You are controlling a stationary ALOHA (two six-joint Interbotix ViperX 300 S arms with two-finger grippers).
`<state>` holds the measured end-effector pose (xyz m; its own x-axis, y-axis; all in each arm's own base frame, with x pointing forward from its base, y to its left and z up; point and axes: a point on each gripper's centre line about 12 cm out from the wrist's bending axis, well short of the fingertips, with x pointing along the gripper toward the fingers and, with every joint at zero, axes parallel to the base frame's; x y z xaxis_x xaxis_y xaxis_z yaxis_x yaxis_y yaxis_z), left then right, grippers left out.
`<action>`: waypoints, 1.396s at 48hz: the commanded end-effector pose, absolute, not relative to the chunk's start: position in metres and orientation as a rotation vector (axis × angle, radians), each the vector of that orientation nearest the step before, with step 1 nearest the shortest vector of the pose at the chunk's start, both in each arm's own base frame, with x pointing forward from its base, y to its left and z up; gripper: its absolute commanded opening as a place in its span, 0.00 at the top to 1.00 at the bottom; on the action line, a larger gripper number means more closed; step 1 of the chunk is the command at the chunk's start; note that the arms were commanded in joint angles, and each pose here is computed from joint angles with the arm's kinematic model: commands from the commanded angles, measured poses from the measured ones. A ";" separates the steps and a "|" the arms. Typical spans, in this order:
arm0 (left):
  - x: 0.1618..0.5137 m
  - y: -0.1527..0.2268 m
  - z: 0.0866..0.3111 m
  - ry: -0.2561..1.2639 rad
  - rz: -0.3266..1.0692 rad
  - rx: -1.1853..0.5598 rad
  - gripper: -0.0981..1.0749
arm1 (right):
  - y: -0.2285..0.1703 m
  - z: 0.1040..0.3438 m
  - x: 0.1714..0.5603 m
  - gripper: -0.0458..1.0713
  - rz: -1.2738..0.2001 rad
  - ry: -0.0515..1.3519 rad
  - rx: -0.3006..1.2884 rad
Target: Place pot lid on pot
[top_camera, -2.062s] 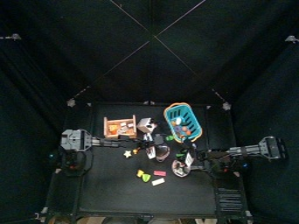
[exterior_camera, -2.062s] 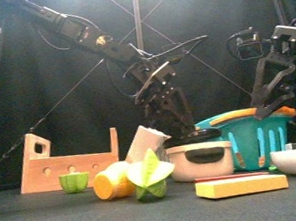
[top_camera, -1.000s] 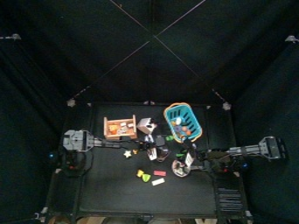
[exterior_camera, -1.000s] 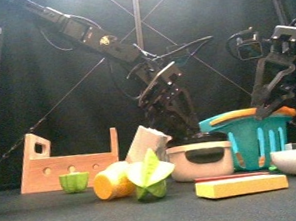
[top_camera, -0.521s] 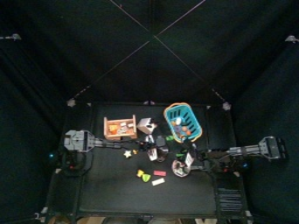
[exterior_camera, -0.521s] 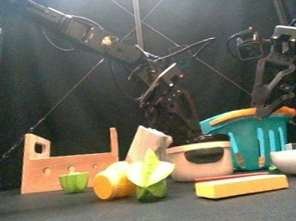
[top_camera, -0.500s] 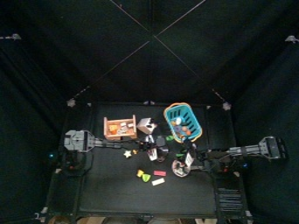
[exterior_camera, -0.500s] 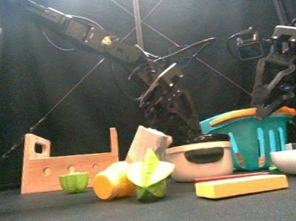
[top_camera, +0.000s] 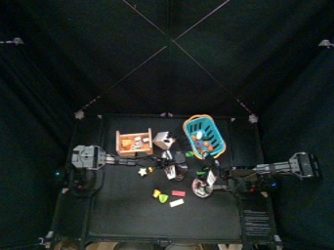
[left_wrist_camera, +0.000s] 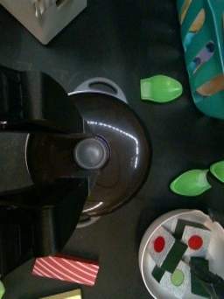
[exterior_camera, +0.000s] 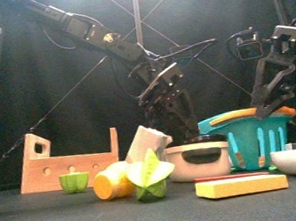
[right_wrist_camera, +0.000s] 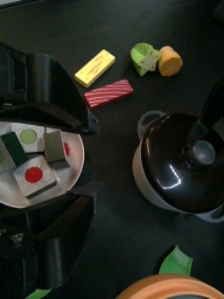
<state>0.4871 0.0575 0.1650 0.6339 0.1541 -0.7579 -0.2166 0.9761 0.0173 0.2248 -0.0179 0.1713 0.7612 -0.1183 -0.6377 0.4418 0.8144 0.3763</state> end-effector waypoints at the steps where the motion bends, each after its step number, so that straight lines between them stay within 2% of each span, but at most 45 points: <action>1: 0.492 0.060 0.187 0.817 0.217 -0.073 0.38 | -0.018 0.176 0.227 0.21 -0.315 0.622 0.545; 25: 0.493 0.061 0.196 0.821 0.226 -0.063 0.38 | -0.018 0.176 0.227 0.21 -0.315 0.622 0.545; 49: 0.493 0.061 0.186 0.845 0.228 -0.062 0.37 | -0.018 0.176 0.227 0.21 -0.315 0.624 0.543; 55: 0.494 0.062 0.186 0.841 0.228 -0.065 0.33 | -0.018 0.176 0.227 0.21 -0.316 0.624 0.545; 67: 0.495 0.063 0.186 0.823 0.226 -0.074 0.16 | -0.018 0.176 0.227 0.21 -0.314 0.624 0.543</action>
